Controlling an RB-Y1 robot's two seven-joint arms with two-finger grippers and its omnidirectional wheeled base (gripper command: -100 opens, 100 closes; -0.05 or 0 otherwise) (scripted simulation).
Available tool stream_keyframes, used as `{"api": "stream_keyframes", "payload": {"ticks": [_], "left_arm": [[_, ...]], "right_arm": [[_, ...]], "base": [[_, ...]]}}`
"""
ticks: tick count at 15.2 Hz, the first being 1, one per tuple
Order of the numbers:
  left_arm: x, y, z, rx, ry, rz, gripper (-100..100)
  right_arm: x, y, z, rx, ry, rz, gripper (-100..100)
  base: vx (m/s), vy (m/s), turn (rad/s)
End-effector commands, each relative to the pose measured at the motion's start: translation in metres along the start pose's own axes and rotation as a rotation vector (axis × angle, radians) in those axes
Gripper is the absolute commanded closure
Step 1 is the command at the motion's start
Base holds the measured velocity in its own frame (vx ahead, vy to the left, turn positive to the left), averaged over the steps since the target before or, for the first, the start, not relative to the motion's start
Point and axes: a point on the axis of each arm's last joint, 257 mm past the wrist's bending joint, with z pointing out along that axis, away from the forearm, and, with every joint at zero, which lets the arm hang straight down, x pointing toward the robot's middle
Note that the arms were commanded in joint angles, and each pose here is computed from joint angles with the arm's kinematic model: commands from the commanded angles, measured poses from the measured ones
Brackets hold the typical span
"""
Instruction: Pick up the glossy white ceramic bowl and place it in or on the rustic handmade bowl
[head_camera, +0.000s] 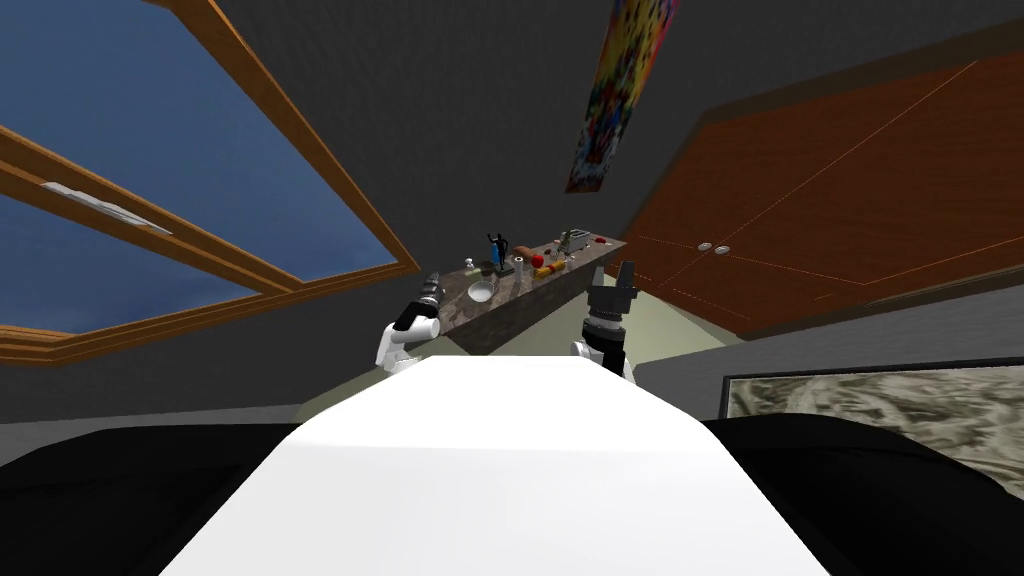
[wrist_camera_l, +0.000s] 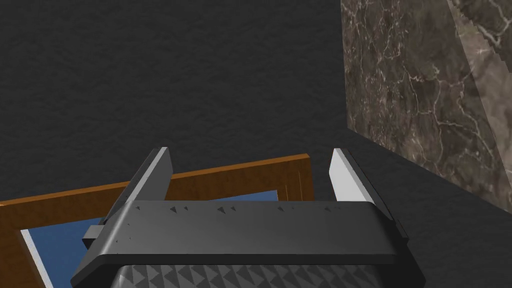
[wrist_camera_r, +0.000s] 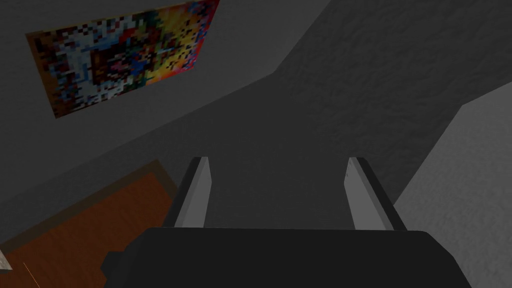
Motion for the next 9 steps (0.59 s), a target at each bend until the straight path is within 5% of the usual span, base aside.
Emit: {"api": "stream_keyframes", "payload": {"ticks": [1,9], "left_arm": [[0.0,0.008,0.0,-0.036,-0.002,-0.003,-100],[-0.006,0.038,0.006,-0.172,-0.015,-0.042,-100]], "right_arm": [[0.0,0.0,0.0,0.0,0.0,0.0,0],[0.0,0.0,0.0,0.0,0.0,0.0,0]], "base": [[0.003,-0.006,-0.004],[0.004,-0.014,-0.074]]}}
